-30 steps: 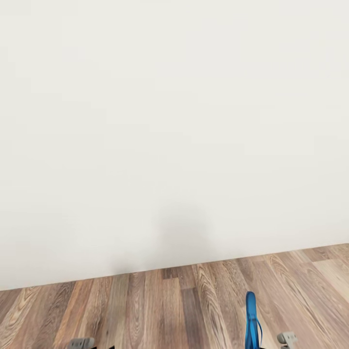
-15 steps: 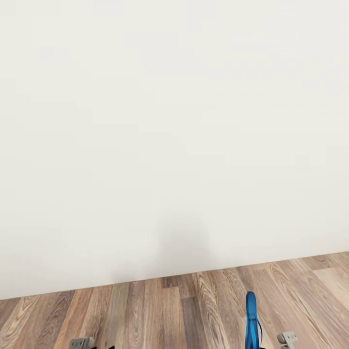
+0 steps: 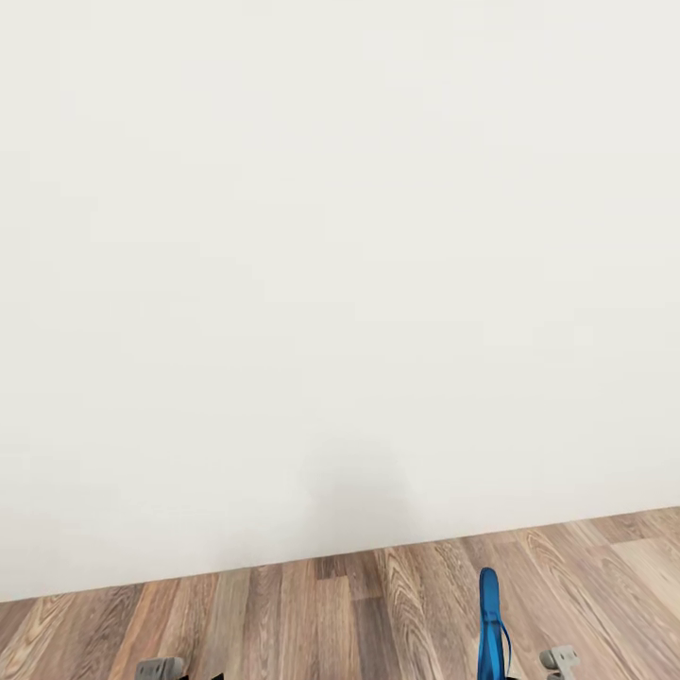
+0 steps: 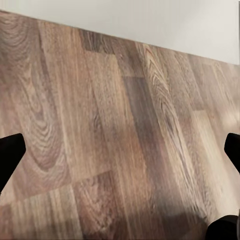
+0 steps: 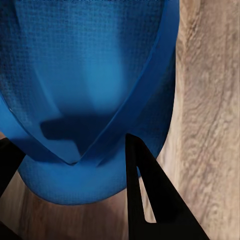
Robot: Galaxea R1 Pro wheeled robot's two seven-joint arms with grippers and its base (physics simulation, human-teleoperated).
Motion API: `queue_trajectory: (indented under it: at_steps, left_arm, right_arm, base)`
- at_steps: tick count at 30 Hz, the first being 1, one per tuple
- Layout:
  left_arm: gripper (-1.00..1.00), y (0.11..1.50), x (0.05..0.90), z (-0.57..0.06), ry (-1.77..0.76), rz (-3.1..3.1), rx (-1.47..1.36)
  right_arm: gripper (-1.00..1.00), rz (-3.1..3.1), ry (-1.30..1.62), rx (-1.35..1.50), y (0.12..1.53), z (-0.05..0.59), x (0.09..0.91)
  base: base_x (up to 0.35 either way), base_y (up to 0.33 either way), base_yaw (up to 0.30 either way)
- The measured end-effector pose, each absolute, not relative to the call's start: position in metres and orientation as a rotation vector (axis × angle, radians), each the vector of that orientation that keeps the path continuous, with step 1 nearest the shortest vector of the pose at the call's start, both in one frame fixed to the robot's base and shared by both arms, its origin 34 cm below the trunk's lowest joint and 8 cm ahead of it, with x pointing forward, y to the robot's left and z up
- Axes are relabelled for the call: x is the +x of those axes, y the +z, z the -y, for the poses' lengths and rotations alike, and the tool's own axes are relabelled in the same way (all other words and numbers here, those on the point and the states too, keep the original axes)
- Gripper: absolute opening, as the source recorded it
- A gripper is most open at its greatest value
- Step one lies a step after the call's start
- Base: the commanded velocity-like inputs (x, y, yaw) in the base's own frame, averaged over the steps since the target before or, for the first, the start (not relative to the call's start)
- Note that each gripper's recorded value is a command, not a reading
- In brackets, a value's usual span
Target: In the bedroom, move the book from the bed onto either nightstand, and place the two sandals side by side next to the bed.
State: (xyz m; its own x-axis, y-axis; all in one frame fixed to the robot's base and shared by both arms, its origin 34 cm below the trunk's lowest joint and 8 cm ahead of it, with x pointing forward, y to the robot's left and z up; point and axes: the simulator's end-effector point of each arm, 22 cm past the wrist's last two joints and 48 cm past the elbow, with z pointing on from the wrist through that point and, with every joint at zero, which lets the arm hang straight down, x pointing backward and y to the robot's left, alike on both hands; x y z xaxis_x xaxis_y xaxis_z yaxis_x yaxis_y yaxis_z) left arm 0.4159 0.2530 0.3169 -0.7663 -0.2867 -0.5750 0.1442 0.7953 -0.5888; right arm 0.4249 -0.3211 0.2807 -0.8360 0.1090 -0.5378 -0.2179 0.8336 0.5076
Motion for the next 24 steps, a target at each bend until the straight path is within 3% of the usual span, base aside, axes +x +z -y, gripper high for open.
queue_trajectory:
  at_steps: [24]
  left_arm:
    - [1.0, 0.363, 0.432, -0.252, -0.822, -2.261, -0.084]
  right_arm:
    - [-1.0, -2.403, 0.758, -0.096, 0.327, 0.321, 0.443]
  base:
    - [0.0, 0.0, 0.0]
